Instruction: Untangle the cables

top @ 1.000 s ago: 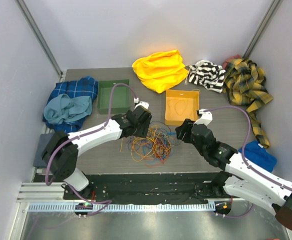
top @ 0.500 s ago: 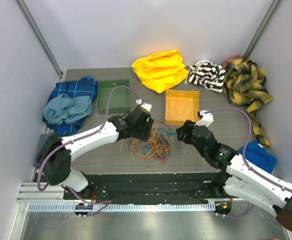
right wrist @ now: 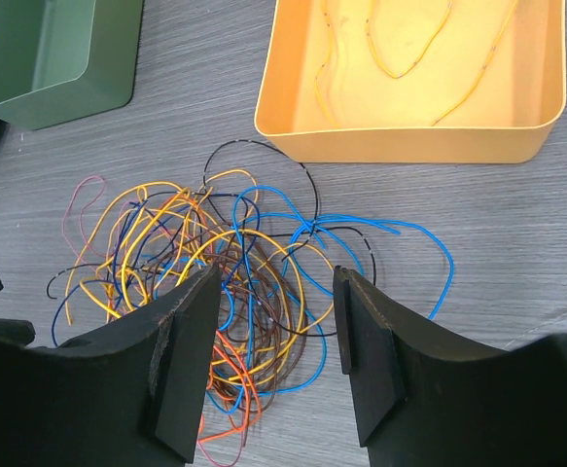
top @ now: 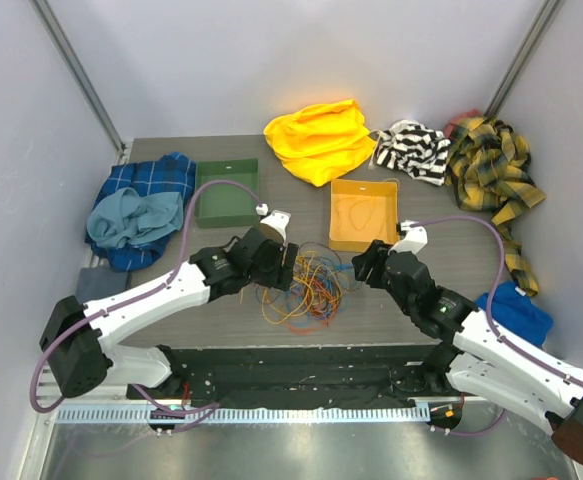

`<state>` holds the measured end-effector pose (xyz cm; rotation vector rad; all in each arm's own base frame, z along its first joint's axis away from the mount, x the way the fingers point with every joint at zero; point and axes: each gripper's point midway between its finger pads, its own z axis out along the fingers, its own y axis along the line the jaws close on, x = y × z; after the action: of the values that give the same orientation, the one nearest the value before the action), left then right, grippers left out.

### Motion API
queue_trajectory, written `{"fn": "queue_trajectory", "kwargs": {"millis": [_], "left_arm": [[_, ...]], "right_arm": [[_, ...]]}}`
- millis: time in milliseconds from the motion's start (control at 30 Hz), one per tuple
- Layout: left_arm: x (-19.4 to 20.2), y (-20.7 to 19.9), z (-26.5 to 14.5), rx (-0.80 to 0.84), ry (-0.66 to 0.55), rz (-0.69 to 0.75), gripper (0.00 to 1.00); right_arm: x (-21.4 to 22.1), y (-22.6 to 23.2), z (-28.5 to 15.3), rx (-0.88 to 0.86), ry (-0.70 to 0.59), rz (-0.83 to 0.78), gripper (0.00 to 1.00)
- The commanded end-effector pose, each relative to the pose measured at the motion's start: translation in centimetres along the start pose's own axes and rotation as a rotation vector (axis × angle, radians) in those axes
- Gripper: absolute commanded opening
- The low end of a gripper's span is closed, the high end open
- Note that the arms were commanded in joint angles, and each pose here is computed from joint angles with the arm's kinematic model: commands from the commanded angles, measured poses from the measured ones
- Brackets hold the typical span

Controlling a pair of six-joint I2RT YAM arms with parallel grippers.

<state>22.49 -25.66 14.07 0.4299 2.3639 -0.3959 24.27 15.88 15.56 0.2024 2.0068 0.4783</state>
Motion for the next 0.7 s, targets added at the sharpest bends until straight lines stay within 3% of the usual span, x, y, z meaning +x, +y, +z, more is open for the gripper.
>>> {"fn": "queue_trajectory", "kwargs": {"millis": [0,233,500,533,667], "left_arm": [[-2.5,-0.8,0.0,0.017,-0.083,-0.031,0.68],[-4.3,-4.2,3.2,0.087,-0.045,-0.034,0.68],[-2.8,-5.1,7.3,0.087,0.037,-0.011,0.61],[-2.3,-5.0,7.8,0.077,0.053,-0.008,0.58],[-3.6,-5.0,6.8,0.078,0.011,-0.004,0.22]], "right_arm": [[-0.6,0.7,0.0,-0.027,-0.028,0.037,0.57],[-0.6,0.9,0.1,-0.031,-0.023,0.034,0.57],[-0.9,0.3,-0.4,-0.012,-0.037,0.027,0.57],[-0.7,0.2,-0.4,-0.009,-0.033,0.024,0.57],[-0.8,0.1,-0.4,-0.007,-0.038,0.024,0.57]]}}
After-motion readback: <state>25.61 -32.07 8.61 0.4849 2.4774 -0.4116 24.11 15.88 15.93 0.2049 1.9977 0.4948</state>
